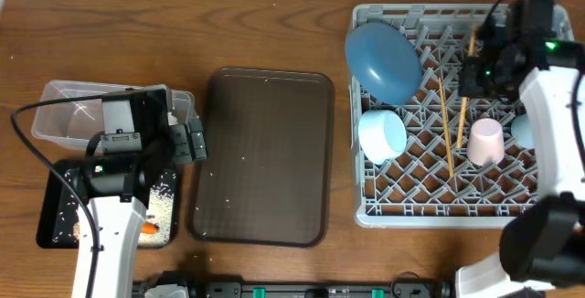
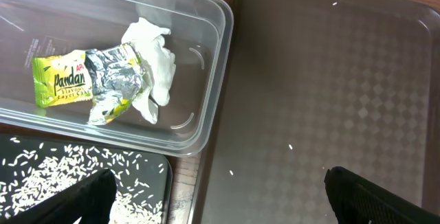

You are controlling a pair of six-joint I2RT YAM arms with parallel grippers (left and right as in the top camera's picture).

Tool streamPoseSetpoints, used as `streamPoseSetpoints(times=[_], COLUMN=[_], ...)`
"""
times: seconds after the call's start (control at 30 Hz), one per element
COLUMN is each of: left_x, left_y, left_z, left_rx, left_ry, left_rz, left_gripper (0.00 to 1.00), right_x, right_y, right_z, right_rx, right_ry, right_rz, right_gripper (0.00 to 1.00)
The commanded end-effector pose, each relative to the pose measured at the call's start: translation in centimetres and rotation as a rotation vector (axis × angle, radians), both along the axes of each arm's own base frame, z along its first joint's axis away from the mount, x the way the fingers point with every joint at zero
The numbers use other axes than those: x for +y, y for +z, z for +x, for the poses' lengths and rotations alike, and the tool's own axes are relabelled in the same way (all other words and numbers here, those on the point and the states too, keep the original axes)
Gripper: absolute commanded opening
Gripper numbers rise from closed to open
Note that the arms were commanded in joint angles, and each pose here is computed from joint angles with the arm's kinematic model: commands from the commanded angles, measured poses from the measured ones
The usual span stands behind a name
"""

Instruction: Sort waste into correct bins and load items into the dishwasher rack

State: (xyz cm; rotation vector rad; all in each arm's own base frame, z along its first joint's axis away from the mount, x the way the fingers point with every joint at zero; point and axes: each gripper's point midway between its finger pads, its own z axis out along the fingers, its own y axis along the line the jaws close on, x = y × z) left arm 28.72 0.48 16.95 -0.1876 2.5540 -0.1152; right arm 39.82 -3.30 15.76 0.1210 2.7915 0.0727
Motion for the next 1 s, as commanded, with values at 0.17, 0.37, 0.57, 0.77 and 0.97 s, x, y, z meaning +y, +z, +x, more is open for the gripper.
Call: streamPoseSetpoints(times=[0.17,0.37,0.57,0.77,0.97], left_x=[0.0,0.0,0.0,0.0,0.0], left_y=[0.8,0.8,0.8,0.8,0.8], left_z=[0.3,0.3,0.3,0.3,0.3], left_rx=[-0.020,-0.020,-0.019,-0.020,-0.020], left_ry=[-0.012,-0.012,-0.012,-0.012,-0.012], left_rz=[0.006,0.006,0.006,0.006,0.006], left_gripper=[0.98,0.98,0.98,0.98,0.98], right_x=[0.2,2.9,9.6,12.8,10.9], right_y=[-1.1,3.1,10.7,17.6,20.6], right_z=[0.8,0.3,-3.0,-7.6,-11.0], right_rx=[0.013,-0.078,-0.260,-0.451,-0.556], right_ry=[0.026,0.053,0.230,0.358,0.349], right_rz=[-0.057,-0.014,0.206,0.269,0.156], right_gripper=[0.47,0.57,0.94,0.99,0.99])
